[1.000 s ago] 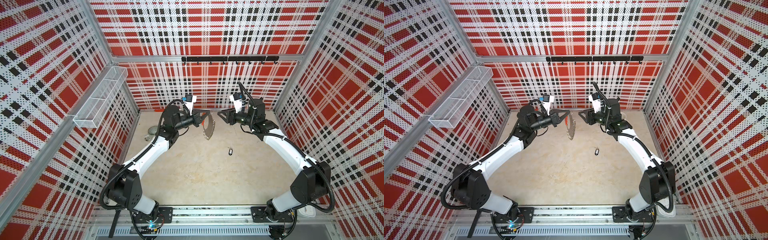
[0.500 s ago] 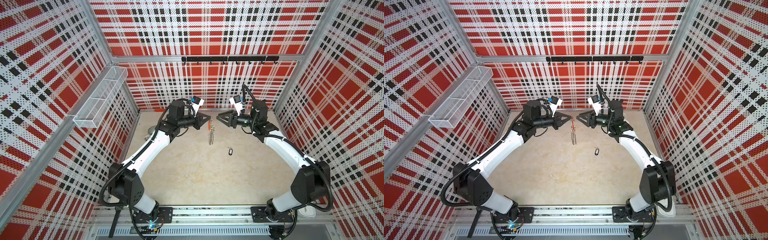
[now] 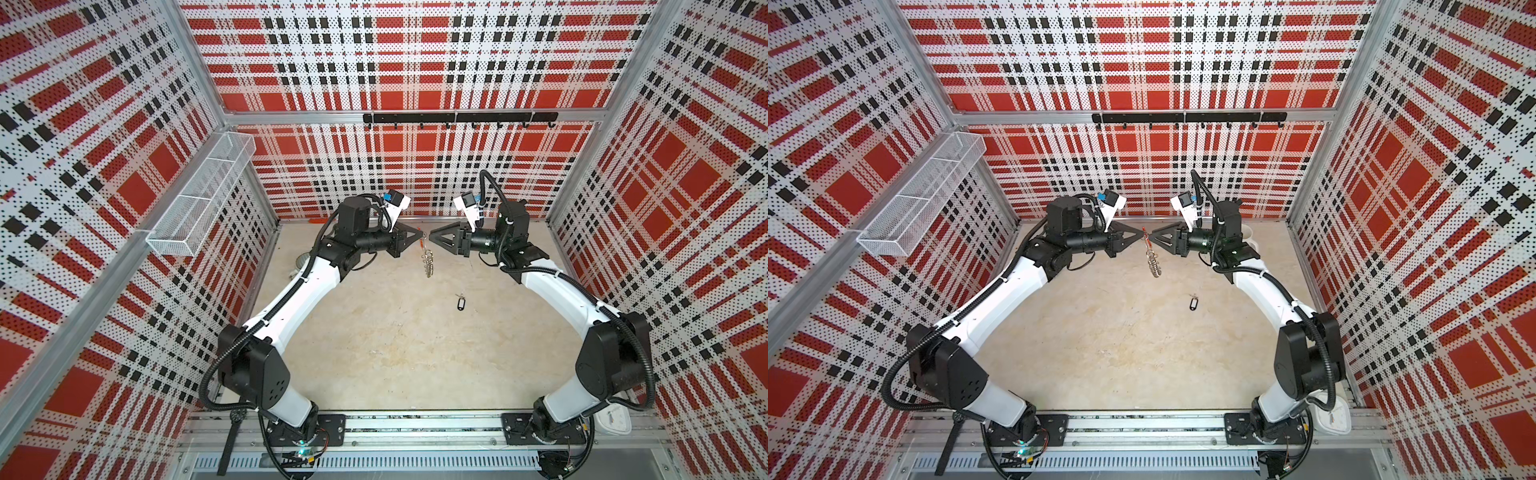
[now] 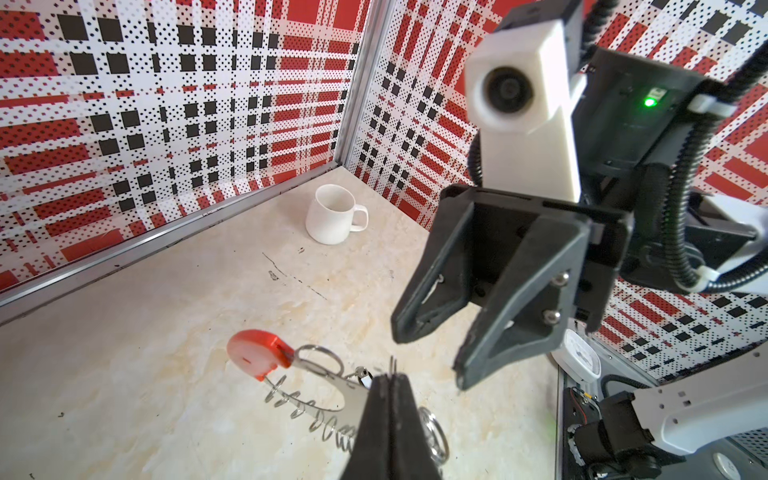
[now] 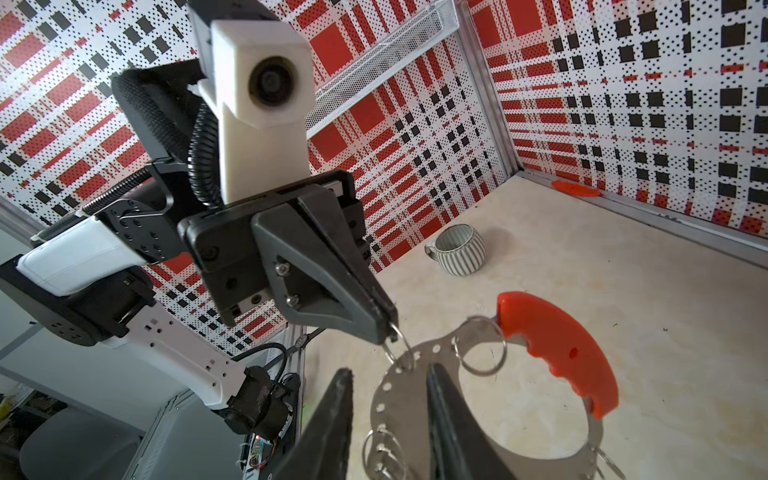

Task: Put the keys on the keyring

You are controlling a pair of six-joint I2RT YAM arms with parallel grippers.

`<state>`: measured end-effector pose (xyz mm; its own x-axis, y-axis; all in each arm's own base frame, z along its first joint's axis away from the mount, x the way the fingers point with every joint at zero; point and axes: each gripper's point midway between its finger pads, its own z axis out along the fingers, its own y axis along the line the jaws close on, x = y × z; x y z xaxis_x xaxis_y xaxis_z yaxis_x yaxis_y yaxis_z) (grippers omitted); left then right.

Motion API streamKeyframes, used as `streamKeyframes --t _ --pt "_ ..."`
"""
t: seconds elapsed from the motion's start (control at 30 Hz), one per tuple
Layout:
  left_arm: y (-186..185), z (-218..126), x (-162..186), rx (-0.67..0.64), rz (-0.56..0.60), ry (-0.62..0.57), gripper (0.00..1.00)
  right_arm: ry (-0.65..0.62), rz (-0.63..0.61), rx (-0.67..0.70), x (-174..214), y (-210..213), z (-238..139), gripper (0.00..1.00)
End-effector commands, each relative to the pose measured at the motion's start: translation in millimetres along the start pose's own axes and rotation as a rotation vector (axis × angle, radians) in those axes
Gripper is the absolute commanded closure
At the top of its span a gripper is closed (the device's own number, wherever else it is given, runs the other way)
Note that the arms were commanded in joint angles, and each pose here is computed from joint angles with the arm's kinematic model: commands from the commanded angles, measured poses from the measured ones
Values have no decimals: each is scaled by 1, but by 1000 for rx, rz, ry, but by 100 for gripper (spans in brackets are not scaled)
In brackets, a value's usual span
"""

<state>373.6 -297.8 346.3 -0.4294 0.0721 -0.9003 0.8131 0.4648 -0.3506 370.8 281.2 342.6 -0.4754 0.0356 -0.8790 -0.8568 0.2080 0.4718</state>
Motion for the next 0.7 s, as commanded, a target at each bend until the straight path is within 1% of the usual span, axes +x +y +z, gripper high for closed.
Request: streamKeyframes --t 0.0,0.27,0.37,0.47,0.67 --pt "-15 -1 -14 43 42 -26 100 -13 -48 -42 -10 10 4 67" --pt "-17 4 -13 52 41 -19 100 -8 -37 -70 -8 11 10 78" --pt "-18 5 -13 58 40 -18 100 0 -26 -78 -4 11 12 85" --pt "-18 5 -13 59 43 -19 100 5 -25 -82 -2 11 13 87" --pt "-18 7 -13 62 41 -16 100 0 -25 -88 -3 12 14 99"
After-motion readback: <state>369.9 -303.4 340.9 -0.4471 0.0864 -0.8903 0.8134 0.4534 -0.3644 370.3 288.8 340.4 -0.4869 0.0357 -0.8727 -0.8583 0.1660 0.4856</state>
